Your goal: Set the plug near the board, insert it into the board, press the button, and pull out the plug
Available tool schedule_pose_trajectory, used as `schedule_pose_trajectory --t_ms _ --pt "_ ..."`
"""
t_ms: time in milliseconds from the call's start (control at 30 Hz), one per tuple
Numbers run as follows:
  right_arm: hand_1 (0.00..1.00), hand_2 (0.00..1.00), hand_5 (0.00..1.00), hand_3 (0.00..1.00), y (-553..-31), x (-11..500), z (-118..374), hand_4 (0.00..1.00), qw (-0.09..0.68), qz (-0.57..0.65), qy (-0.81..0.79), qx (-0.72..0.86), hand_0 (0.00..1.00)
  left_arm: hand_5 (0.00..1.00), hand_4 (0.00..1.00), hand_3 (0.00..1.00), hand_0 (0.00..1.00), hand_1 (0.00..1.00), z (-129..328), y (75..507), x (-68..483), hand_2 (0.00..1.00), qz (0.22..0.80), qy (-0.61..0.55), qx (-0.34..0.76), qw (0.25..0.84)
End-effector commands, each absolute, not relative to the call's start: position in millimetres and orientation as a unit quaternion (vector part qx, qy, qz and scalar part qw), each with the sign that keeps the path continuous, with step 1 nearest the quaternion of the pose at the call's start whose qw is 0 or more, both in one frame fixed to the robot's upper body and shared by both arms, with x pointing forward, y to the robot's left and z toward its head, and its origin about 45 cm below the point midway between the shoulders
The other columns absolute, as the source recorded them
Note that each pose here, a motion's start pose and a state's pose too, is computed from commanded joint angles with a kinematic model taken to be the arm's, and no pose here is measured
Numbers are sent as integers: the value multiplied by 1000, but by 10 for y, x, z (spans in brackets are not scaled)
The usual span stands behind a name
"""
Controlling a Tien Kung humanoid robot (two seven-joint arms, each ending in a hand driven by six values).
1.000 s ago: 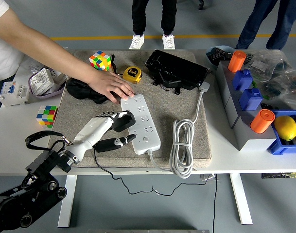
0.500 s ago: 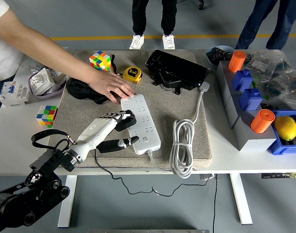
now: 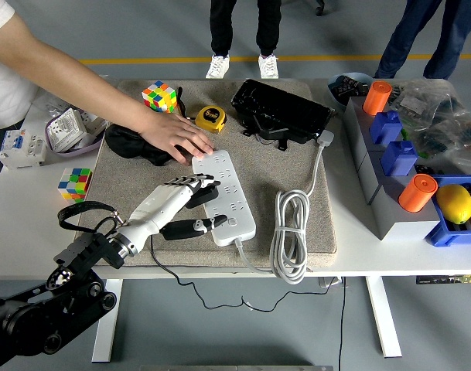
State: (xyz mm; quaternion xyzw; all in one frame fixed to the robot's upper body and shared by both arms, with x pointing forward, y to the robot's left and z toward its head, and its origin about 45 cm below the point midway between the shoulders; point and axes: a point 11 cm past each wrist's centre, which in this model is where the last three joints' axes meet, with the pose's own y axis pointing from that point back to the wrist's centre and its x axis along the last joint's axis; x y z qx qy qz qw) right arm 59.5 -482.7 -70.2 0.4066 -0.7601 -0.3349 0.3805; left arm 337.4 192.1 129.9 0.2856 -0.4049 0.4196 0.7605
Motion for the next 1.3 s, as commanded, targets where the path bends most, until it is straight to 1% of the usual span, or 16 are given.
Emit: schedule_pose_trajectory --t_ms 1000,1300 --pt "614 573 244 542 -4830 615 -696 711 377 -333 -762 407 607 998 885 836 914 916 1303 1792 3427 906 414 -399 283 768" --pt "614 572 241 540 -4832 596 -698 709 379 -333 -762 407 607 998 884 834 913 915 1456 1789 3426 907 428 -400 256 769"
